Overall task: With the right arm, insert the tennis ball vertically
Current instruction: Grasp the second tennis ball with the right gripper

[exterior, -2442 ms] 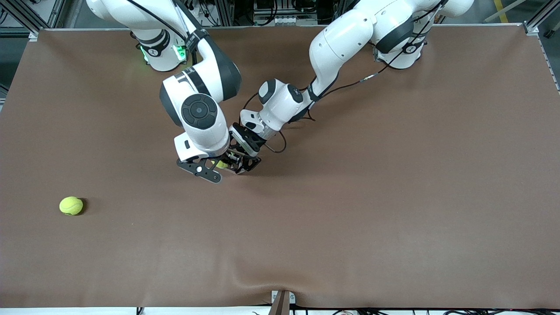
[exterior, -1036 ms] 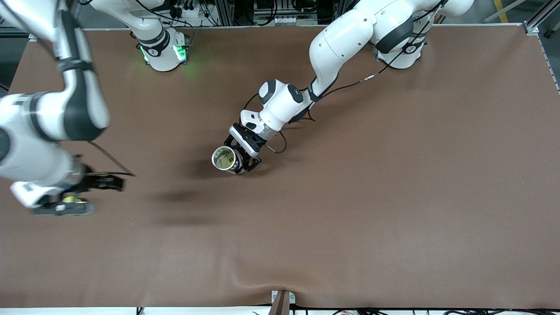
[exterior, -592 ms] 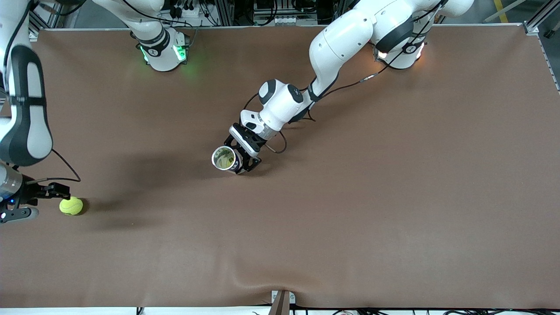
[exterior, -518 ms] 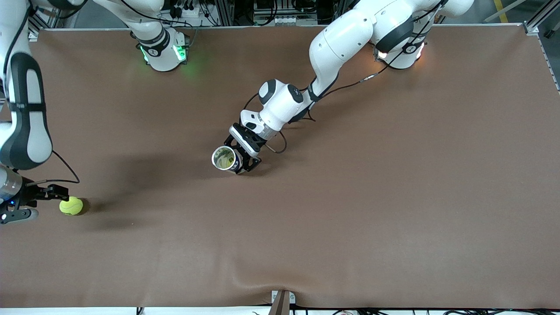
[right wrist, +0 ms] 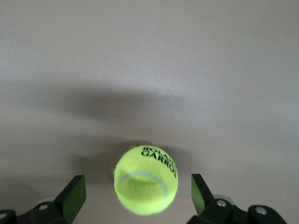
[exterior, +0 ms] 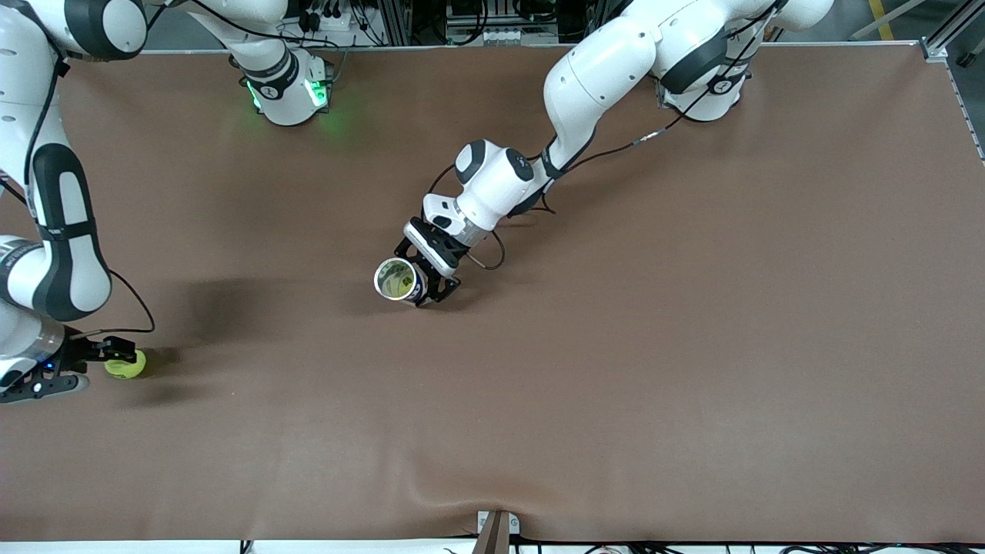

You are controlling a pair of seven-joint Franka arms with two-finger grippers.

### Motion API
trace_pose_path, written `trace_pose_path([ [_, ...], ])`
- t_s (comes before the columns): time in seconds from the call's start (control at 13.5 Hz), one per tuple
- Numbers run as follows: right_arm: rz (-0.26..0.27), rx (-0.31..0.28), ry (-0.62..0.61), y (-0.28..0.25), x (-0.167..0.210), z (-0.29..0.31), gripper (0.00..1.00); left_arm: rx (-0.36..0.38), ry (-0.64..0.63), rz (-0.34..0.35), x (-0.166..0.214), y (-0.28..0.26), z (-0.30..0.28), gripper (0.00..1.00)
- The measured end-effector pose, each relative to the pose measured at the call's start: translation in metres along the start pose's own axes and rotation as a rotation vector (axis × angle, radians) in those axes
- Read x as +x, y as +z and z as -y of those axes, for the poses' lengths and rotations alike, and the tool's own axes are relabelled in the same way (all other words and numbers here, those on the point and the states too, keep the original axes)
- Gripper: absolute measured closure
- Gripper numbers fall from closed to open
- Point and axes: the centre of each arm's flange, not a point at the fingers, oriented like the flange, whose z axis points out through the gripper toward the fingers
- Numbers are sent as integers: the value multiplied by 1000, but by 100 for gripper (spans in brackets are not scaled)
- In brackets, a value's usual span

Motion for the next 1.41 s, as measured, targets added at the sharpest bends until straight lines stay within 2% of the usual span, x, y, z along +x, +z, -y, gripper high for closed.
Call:
trace_pose_path([
  [0.22, -18, -11, -3, 24, 1, 2, 0, 2, -6, 0, -1, 0, 0, 19],
  [1.11, 16, 6, 3, 50, -16, -5, 0, 18, 9, 39, -24, 3, -2, 19],
  [1.26, 22, 10, -5, 54, -18, -4, 19, 19, 10, 40, -25, 3, -4, 19],
  [1.33, 20, 10, -12, 53, -17, -4, 31, 20, 11, 40, -25, 4, -4, 19],
  [1.41, 17, 9, -19, 51, -16, -3, 33, 21, 11, 40, -25, 4, -4, 20],
])
